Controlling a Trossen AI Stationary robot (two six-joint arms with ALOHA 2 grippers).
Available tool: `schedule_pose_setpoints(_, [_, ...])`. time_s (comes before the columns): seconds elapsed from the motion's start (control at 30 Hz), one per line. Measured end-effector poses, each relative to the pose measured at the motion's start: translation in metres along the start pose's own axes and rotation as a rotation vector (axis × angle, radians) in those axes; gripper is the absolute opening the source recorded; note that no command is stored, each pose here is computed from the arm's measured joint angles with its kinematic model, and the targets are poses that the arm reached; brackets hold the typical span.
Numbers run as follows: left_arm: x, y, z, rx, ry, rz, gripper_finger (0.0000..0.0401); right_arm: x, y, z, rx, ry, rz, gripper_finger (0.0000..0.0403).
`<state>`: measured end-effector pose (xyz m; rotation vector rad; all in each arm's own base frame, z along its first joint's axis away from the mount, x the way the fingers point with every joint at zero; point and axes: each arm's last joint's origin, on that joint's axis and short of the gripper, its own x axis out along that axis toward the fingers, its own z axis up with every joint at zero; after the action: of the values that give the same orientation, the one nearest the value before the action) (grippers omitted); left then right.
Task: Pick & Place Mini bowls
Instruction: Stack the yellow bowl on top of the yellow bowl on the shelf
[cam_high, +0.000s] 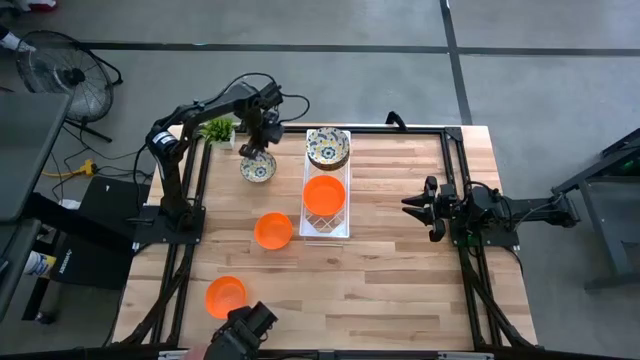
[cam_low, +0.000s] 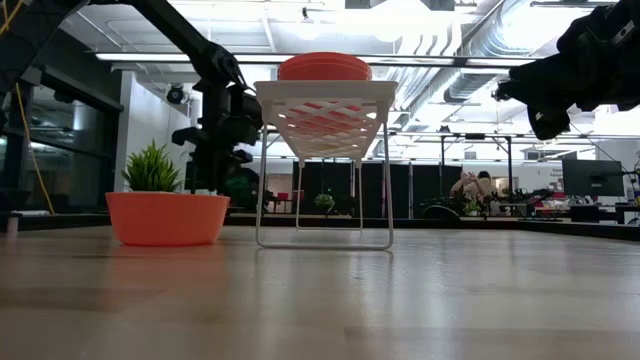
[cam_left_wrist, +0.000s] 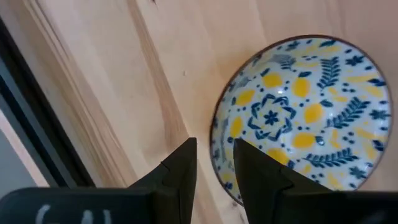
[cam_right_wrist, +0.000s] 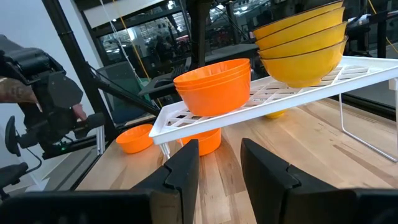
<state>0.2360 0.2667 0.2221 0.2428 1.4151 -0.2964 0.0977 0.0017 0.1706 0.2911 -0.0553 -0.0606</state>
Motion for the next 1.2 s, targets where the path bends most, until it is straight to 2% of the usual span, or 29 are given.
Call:
schedule_pose_setpoints(0.23, [0.011,0.003,-0.003,0.035,0.062,0.062,0.0101,0.000,0.000,0.000,0.000,0.000,0.000,0.0107])
schedule_pose_setpoints(0.43, [0.012,0.002,-0.003,0.035,0.062,0.057,0.0101,0.000,0.000,0.000,0.000,0.001,0.000,0.0107])
schedule_pose_setpoints(0.67, [0.012,-0.005,-0.004,0.016,0.023,-0.033,0.0101,0.000,0.000,0.000,0.000,0.000,0.000,0.0107])
schedule_pose_setpoints(0.93, [0.012,-0.006,-0.004,-0.018,0.027,-0.034,0.0101,0.000,0.000,0.000,0.000,0.000,0.000,0.0107])
schedule_pose_setpoints(1.1, [0.012,-0.009,-0.005,-0.023,0.030,-0.069,0.0101,0.000,0.000,0.000,0.000,0.000,0.000,0.0107])
schedule_pose_setpoints(1.2, [0.012,-0.011,-0.004,-0.029,-0.023,-0.109,0.0101,0.000,0.000,0.000,0.000,0.000,0.000,0.0107])
